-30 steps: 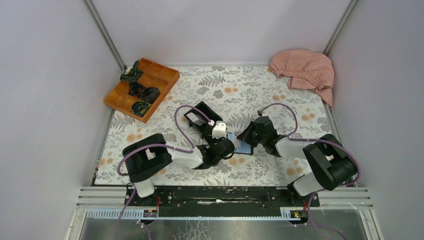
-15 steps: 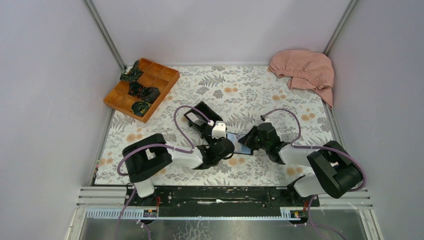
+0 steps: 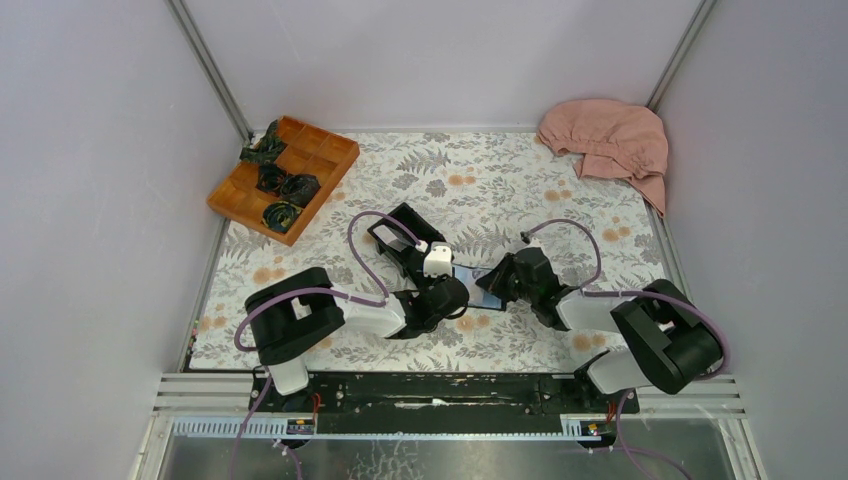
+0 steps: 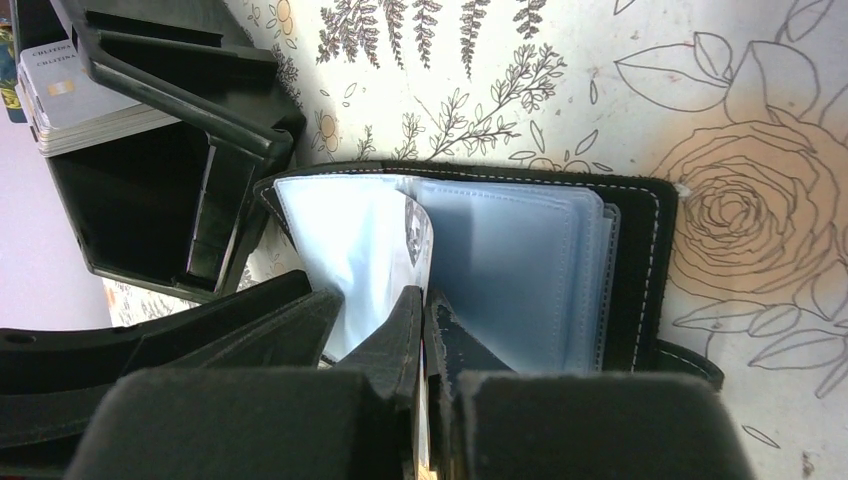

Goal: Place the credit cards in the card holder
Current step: Insert the credit card into the card holder, then pick up the credit card from the storage box.

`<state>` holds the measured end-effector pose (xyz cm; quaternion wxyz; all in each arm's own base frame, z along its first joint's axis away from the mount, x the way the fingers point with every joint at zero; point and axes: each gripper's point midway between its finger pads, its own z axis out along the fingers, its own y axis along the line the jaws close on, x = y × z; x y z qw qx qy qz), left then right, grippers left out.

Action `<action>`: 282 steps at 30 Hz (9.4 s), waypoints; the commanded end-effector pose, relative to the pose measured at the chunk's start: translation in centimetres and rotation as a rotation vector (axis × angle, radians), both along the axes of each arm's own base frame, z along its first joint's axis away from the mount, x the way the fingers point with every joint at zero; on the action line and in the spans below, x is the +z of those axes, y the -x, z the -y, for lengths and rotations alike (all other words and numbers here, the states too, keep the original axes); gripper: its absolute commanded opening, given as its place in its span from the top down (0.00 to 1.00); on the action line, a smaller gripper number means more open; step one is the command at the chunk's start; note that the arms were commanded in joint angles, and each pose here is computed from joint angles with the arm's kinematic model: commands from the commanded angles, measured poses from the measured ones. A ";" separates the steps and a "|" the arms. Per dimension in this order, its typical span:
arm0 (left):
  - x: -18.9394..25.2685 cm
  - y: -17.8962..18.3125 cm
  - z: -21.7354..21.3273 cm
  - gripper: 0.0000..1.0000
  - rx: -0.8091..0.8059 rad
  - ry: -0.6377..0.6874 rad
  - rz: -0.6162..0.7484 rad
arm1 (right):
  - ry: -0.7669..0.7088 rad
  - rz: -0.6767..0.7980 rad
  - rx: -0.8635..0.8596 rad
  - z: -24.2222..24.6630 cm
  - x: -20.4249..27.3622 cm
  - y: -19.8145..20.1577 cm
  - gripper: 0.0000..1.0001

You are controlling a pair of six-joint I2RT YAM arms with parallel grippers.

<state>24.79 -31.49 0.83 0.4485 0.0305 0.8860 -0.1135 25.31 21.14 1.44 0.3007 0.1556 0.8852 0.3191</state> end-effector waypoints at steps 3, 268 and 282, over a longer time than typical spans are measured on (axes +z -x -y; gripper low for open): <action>-6.8 5.1 -4.8 0.63 -0.070 -0.237 -0.224 | 0.168 -0.183 0.053 1.6 -5.6 4.4 1.00; 14.9 -0.9 -17.9 0.04 0.397 0.264 0.299 | 0.216 0.506 0.775 -21.0 14.9 -12.0 0.30; 14.5 -0.7 -18.4 0.04 0.411 0.257 0.297 | 0.340 0.426 0.769 -18.3 11.3 -11.3 0.37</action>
